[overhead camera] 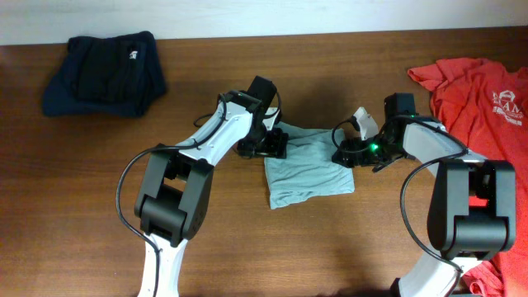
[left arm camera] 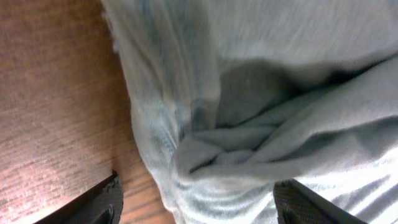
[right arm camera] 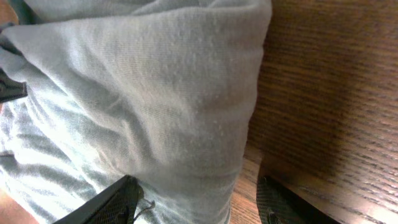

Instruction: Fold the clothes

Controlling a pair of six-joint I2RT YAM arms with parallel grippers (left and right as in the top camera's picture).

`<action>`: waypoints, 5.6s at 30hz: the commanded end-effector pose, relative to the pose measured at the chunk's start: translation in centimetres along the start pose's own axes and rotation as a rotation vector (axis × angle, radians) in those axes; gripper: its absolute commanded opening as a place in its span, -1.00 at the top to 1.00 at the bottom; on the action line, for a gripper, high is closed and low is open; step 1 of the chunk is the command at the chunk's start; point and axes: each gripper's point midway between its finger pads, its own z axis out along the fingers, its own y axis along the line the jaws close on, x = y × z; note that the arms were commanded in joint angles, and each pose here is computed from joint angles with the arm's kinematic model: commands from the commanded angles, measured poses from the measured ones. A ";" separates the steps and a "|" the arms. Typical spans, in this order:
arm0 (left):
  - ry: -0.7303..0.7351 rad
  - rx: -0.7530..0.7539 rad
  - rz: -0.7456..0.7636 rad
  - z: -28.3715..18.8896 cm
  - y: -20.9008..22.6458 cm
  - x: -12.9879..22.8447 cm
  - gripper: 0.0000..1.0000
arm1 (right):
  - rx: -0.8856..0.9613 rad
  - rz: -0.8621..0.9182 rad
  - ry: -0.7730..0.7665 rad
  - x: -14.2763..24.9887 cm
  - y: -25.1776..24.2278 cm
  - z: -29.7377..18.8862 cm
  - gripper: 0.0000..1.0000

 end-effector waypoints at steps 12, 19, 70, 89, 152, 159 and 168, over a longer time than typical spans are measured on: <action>-0.036 -0.173 0.108 2.4 3.0 -1.0 -0.64 | -0.009 0.010 0.012 0.2 -0.2 0.3 -0.32; -0.023 -0.166 0.218 3.3 0.1 -0.1 -0.74 | -0.009 0.011 0.012 0.3 -0.2 0.3 -0.32; 0.007 -0.084 0.221 5.1 -2.1 0.5 0.99 | -0.010 0.018 0.017 0.4 -0.2 0.2 -0.19; -0.198 -0.115 0.172 -6.7 -1.4 -5.0 0.99 | 0.169 0.044 -0.217 -6.8 2.6 -14.1 -0.97; -1.065 -0.456 -0.477 -38.4 25.8 -14.5 0.99 | 0.269 0.063 -0.198 -6.4 0.7 -14.4 -0.97; -1.104 -0.274 -0.669 -38.6 31.4 -13.3 0.99 | 0.269 0.063 -0.198 -6.4 0.7 -14.4 -0.97; -1.130 -0.140 -0.635 -37.7 33.0 -14.9 0.99 | 0.269 0.063 -0.198 -6.4 0.7 -14.4 -0.97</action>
